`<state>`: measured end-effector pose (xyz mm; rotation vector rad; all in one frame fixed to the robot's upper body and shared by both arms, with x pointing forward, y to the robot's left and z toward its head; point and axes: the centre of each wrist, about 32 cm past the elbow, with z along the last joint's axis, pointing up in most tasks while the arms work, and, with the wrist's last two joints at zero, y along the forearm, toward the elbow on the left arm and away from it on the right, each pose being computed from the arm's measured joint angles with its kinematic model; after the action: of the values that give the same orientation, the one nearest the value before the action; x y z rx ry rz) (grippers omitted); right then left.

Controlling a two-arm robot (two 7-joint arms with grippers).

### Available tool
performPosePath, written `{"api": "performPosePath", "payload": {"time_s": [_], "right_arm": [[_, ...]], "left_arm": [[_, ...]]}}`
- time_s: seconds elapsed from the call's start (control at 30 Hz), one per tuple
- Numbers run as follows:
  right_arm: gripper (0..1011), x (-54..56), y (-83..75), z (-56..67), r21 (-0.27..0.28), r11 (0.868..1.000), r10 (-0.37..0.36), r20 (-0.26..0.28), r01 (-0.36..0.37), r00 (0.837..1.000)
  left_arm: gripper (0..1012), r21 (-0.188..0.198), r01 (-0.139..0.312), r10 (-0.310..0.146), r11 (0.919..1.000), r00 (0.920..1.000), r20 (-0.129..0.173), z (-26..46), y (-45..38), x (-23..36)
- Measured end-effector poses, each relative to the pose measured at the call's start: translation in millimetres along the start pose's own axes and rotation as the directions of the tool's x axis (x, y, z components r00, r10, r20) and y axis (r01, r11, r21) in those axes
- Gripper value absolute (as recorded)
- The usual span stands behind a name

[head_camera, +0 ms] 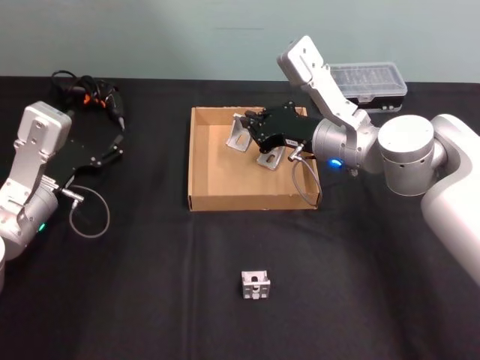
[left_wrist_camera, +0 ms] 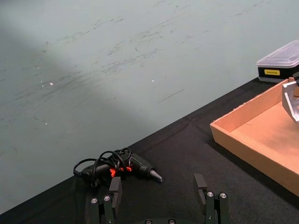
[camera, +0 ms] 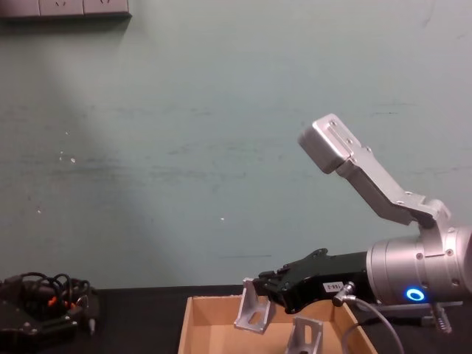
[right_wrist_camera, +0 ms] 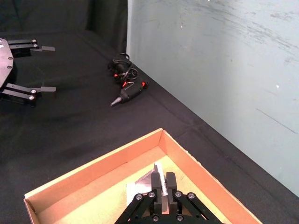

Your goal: Use one hand to pick up the angle iron from the table and place it into the box.

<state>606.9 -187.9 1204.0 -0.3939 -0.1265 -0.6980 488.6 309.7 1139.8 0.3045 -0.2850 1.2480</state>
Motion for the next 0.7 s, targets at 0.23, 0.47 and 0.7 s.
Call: {"api": "performPosePath", "payload": {"time_s": [0.23, 0.47, 0.7], "right_arm": [[218, -0.4, 1.6, -0.7, -0.012, 1.000, 0.008, -0.003, -0.008, 1.000], [442, -0.9, 2.7, -0.4, -0.021, 1.000, 0.017, -0.005, -0.017, 1.000], [669, -0.7, 2.6, 0.4, -0.017, 1.000, 0.015, -0.005, -0.015, 1.000]], "left_arm": [[1000, 0.000, 0.000, 0.000, 1.0000, 1.0000, 0.000, 0.0, 0.0, 0.0], [1000, 0.000, 0.000, 0.000, 1.0000, 1.0000, 0.000, 0.0, 0.0, 0.0], [1000, 0.000, 0.000, 0.000, 1.0000, 1.0000, 0.000, 0.0, 0.0, 0.0]]}}
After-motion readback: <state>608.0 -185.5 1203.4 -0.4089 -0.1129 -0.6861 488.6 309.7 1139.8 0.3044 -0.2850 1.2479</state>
